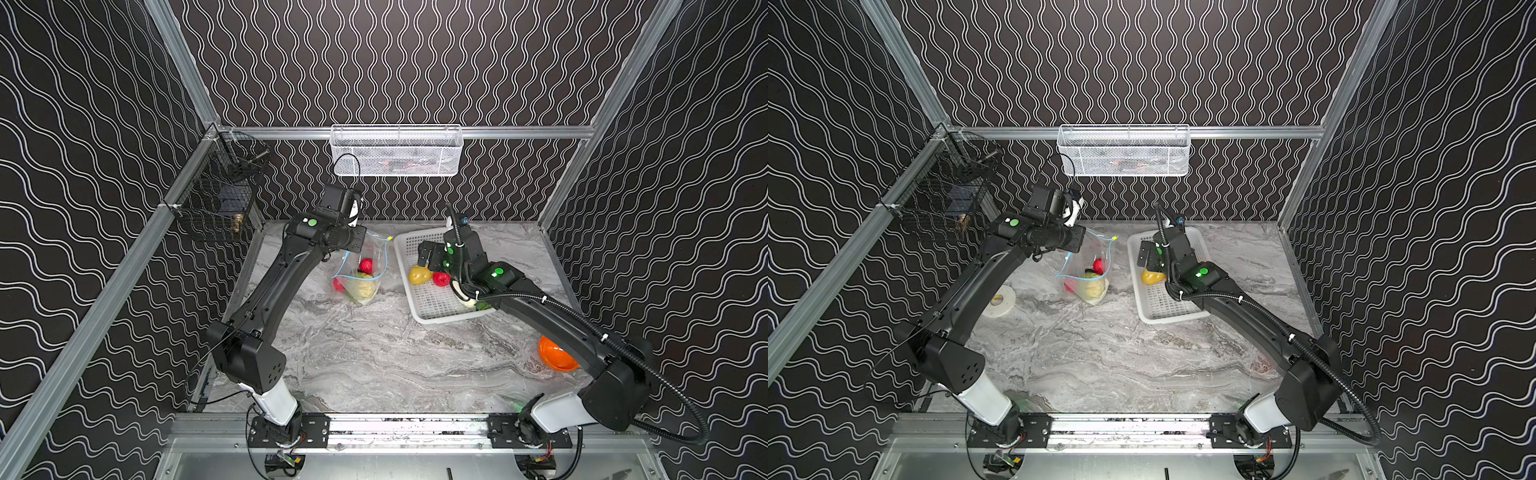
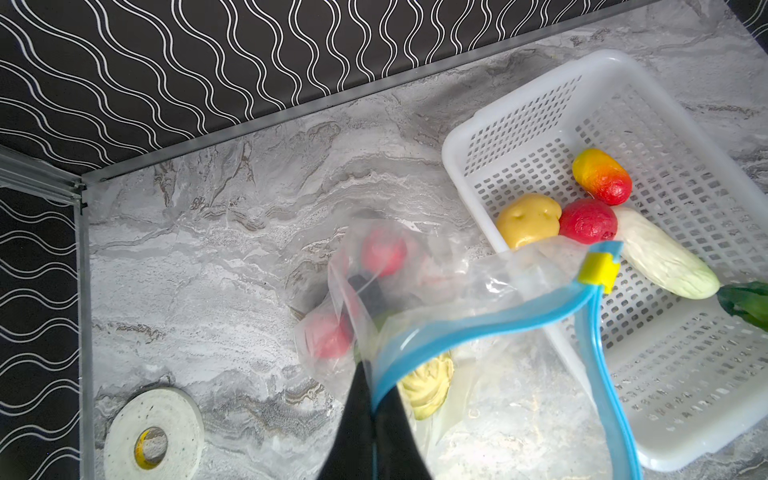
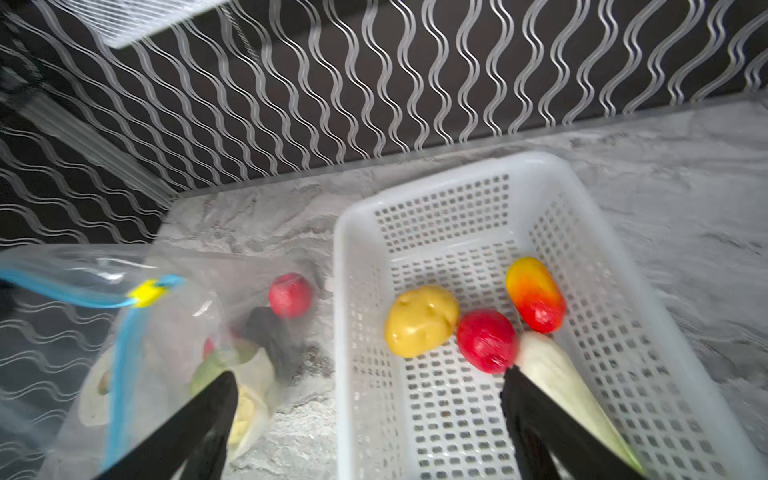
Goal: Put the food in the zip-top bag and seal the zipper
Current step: 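Move the open right gripper back over the basket above the white radish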
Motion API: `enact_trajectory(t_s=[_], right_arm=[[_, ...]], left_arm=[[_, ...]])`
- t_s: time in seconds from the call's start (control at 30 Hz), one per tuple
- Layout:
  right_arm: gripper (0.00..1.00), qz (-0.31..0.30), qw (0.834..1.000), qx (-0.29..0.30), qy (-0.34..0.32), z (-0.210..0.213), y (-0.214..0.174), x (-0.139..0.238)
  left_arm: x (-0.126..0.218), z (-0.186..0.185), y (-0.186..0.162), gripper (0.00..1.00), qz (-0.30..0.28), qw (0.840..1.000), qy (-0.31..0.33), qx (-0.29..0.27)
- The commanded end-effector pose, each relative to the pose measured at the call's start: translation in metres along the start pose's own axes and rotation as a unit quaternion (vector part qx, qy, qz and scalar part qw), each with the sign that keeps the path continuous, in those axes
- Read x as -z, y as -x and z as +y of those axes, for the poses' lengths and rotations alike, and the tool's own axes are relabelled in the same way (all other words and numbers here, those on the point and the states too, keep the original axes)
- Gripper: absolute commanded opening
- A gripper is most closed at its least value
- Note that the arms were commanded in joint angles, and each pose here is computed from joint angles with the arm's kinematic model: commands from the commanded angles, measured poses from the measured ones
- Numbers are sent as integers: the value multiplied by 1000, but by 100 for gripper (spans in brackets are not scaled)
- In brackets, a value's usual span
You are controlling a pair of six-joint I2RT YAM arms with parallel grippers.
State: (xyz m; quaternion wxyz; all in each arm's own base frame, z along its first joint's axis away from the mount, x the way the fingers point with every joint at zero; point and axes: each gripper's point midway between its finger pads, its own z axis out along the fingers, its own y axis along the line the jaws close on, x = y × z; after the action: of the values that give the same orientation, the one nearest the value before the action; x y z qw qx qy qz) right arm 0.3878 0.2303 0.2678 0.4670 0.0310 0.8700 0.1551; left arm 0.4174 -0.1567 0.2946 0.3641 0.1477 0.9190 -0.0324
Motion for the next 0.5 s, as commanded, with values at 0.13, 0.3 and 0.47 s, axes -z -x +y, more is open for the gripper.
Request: enact_trajectory(t_s=[0.13,0.3,0.47], right_arm=[[99,57,998,-18,-7,-20,-23,-11],[99,79,996,-9,-31,-35,-31,-18],[99,106,993,8,-60,-49,-37,-23]], left_arm=[[7,6,7,0,-15,1000,14,-4],[7,5,5,0,-16,1000,12,-4],[7,5,5,0,-15,1000,9,-3]])
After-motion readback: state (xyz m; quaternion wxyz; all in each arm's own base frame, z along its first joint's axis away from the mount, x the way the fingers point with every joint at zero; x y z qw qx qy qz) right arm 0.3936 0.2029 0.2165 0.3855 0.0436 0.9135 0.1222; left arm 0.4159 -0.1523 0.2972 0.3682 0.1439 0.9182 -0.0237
